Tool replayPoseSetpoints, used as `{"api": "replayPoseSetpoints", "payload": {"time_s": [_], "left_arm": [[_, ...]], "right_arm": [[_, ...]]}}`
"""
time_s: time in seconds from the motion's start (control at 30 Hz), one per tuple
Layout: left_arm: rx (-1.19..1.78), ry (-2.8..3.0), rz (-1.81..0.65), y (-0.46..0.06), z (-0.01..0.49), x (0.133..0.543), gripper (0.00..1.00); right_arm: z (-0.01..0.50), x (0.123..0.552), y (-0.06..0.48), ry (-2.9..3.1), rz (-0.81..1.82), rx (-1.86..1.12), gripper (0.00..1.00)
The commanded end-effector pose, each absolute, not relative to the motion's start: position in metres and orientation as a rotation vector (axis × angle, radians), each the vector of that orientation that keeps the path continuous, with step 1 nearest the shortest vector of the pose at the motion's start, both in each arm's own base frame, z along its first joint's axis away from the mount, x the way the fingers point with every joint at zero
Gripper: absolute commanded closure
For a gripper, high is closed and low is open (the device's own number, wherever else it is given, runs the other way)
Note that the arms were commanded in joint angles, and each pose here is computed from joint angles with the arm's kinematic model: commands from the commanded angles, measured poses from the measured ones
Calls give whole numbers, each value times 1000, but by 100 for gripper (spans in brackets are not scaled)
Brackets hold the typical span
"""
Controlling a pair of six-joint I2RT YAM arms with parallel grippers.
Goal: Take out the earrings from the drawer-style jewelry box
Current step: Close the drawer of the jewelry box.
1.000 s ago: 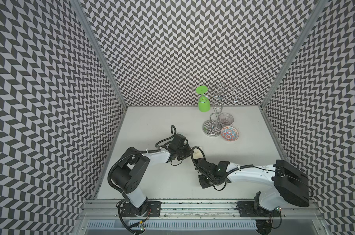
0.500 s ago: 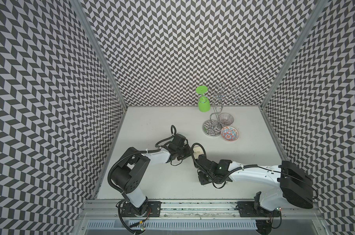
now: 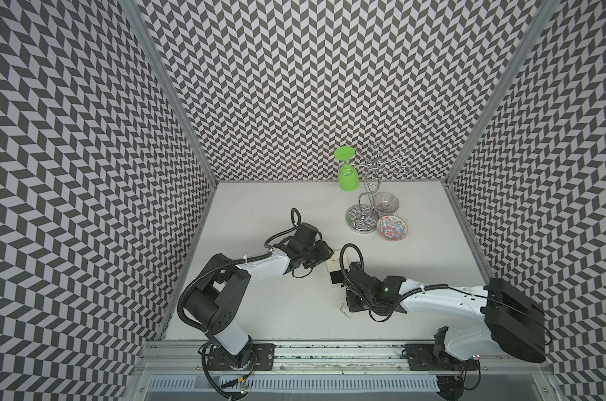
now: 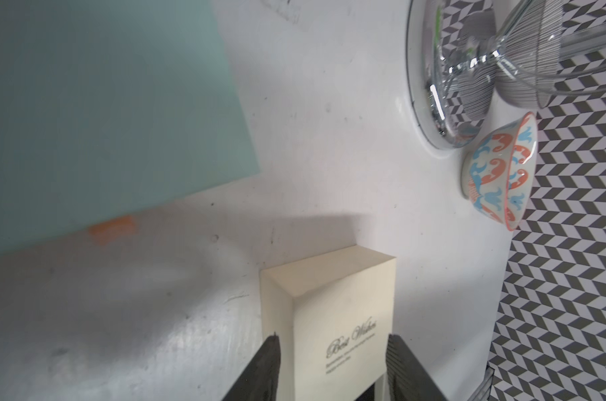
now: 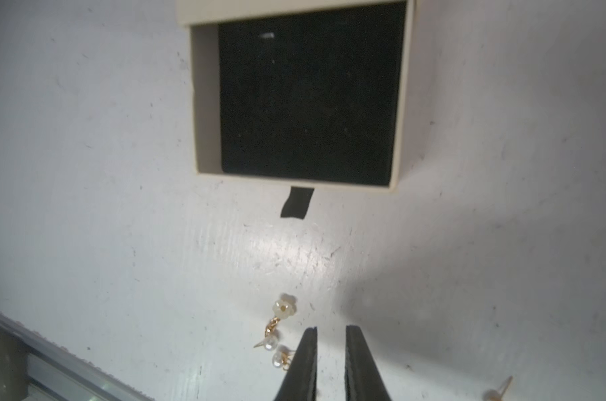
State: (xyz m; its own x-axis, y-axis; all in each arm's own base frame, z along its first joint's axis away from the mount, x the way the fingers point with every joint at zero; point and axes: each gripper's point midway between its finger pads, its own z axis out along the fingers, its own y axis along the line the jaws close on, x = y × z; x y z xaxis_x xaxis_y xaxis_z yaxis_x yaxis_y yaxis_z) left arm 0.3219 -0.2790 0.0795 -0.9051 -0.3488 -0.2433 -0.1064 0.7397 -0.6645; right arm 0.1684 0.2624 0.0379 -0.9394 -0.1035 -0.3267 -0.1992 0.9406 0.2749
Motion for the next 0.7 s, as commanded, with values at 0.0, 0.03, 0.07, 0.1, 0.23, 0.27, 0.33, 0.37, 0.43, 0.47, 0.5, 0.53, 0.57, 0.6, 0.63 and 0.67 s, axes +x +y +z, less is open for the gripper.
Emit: {"api": "replayPoseSetpoints", "payload": {"time_s": [0.0, 0.03, 0.07, 0.1, 0.23, 0.27, 0.33, 0.37, 0.43, 0.47, 0.5, 0.53, 0.57, 0.6, 0.63, 0.67], "left_arm": [[-429, 2587, -876, -267, 82, 332, 49], [-441, 2601, -861, -265, 77, 335, 51], [-447, 2615, -843, -265, 72, 338, 53], [-448, 2634, -820, -265, 67, 342, 56], [-427, 2705, -724, -267, 46, 352, 59], [-429, 2714, -707, -267, 43, 353, 59], [-425, 2718, -691, -267, 37, 356, 59], [-422, 2717, -696, -269, 36, 357, 59], [-406, 2720, -701, -271, 34, 357, 59], [-398, 2722, -702, -272, 33, 356, 59], [-392, 2724, -707, -273, 32, 355, 59], [-385, 2720, -717, -274, 32, 354, 59], [-383, 2718, -724, -274, 33, 353, 59], [-379, 2713, -732, -275, 33, 352, 59], [-376, 2708, -740, -276, 34, 352, 59], [-373, 2705, -749, -277, 35, 351, 59]], "right_arm": [[45, 182, 275, 2720, 525, -167, 83], [44, 182, 276, 2718, 533, -160, 83], [43, 183, 277, 2719, 538, -157, 83], [43, 183, 277, 2717, 543, -148, 83], [38, 186, 277, 2716, 563, -122, 84], [38, 187, 277, 2715, 568, -118, 85], [36, 190, 277, 2716, 561, -114, 85], [37, 192, 278, 2714, 562, -111, 85], [35, 195, 278, 2713, 561, -107, 85], [34, 196, 278, 2711, 560, -106, 85], [34, 198, 278, 2710, 559, -106, 85], [32, 199, 278, 2710, 557, -105, 85], [32, 201, 279, 2708, 555, -104, 85], [31, 203, 280, 2706, 554, -110, 85], [30, 205, 281, 2703, 550, -114, 85], [31, 207, 282, 2697, 550, -116, 85]]}}
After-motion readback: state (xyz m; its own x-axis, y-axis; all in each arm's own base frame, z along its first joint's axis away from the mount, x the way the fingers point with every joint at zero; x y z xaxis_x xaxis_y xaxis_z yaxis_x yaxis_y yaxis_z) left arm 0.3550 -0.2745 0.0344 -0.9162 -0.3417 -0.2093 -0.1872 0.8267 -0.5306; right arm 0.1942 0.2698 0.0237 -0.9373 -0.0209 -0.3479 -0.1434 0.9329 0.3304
